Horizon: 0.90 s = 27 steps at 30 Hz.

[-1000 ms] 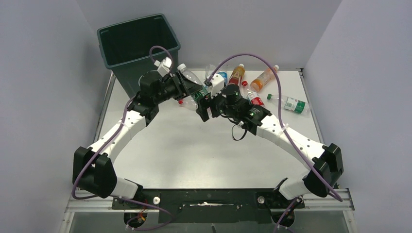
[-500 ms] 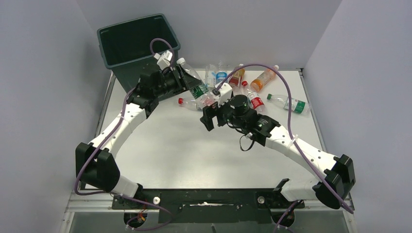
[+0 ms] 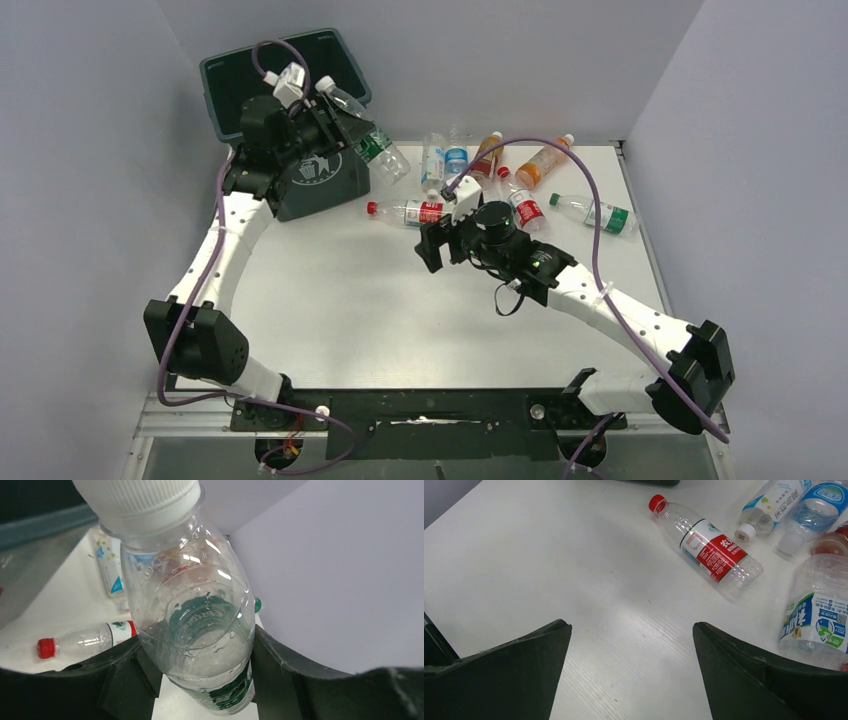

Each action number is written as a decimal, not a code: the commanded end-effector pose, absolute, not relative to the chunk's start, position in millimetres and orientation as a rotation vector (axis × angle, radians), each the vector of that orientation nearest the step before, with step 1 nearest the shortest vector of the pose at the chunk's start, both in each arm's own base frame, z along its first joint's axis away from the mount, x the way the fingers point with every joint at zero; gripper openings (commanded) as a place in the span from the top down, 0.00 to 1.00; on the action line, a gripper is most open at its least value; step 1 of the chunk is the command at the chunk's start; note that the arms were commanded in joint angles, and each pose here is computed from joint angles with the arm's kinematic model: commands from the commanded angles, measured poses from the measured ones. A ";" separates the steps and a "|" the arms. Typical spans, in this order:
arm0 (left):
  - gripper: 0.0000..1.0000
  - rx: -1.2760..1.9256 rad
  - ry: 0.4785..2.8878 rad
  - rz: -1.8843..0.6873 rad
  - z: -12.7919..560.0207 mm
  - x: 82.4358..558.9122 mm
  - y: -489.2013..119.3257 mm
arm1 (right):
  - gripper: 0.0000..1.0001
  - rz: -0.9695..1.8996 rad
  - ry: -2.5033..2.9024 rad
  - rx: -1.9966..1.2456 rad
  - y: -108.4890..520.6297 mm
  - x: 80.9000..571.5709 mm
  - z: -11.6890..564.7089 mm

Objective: Put the plastic bottles in the bin
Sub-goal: Place the plastic bottle in the trash bin.

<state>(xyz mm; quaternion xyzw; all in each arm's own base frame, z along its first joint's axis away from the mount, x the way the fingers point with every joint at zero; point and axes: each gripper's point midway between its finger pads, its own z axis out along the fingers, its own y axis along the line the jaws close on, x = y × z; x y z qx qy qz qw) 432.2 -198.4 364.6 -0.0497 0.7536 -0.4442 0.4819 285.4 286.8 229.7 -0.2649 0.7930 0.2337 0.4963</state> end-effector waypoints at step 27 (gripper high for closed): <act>0.60 -0.237 1.450 -0.957 491.8 496.3 -31.3 | 0.02 0.532 1.945 -0.506 276.4 394.5 207.2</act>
